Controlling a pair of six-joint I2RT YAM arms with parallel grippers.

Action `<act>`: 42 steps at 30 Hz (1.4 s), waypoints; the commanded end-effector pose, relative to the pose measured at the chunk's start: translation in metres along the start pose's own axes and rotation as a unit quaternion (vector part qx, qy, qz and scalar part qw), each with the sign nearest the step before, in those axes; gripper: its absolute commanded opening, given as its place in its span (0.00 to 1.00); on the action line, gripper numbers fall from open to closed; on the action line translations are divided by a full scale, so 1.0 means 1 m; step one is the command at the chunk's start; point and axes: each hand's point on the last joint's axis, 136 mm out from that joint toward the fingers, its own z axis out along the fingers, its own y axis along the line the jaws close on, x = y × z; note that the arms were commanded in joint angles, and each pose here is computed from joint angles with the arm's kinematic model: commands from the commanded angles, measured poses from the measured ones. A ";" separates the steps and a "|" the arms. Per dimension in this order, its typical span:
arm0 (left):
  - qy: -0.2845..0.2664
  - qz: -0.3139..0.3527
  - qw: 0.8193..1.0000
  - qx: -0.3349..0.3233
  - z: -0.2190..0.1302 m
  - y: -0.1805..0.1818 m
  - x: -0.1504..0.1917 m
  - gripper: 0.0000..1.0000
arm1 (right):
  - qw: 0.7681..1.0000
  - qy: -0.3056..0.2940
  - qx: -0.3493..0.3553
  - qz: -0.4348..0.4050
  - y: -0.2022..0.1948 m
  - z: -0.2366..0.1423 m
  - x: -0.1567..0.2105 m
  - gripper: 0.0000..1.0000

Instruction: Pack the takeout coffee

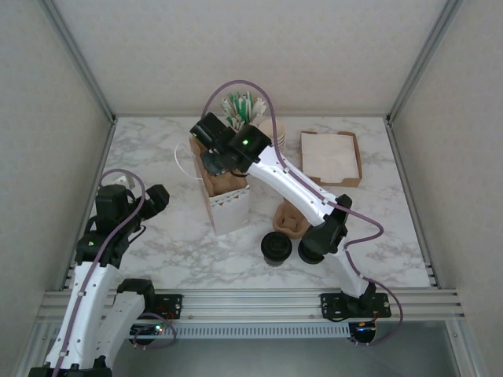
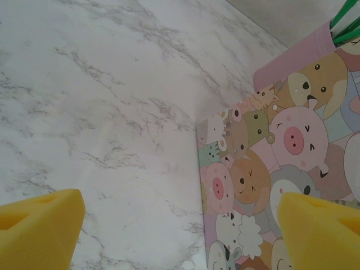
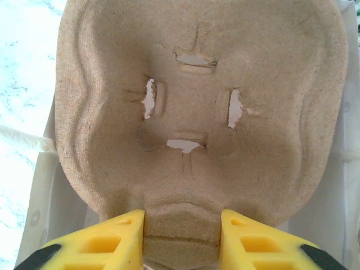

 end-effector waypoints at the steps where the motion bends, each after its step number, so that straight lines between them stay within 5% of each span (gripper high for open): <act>1: -0.001 0.008 1.000 0.001 -0.005 -0.003 -0.003 0.89 | 1.000 0.013 -0.004 -0.004 0.007 0.001 0.006 0.33; 42: 0.000 0.009 1.000 -0.001 -0.004 -0.003 -0.003 0.89 | 0.994 0.101 0.023 -0.038 0.011 0.063 0.047 0.33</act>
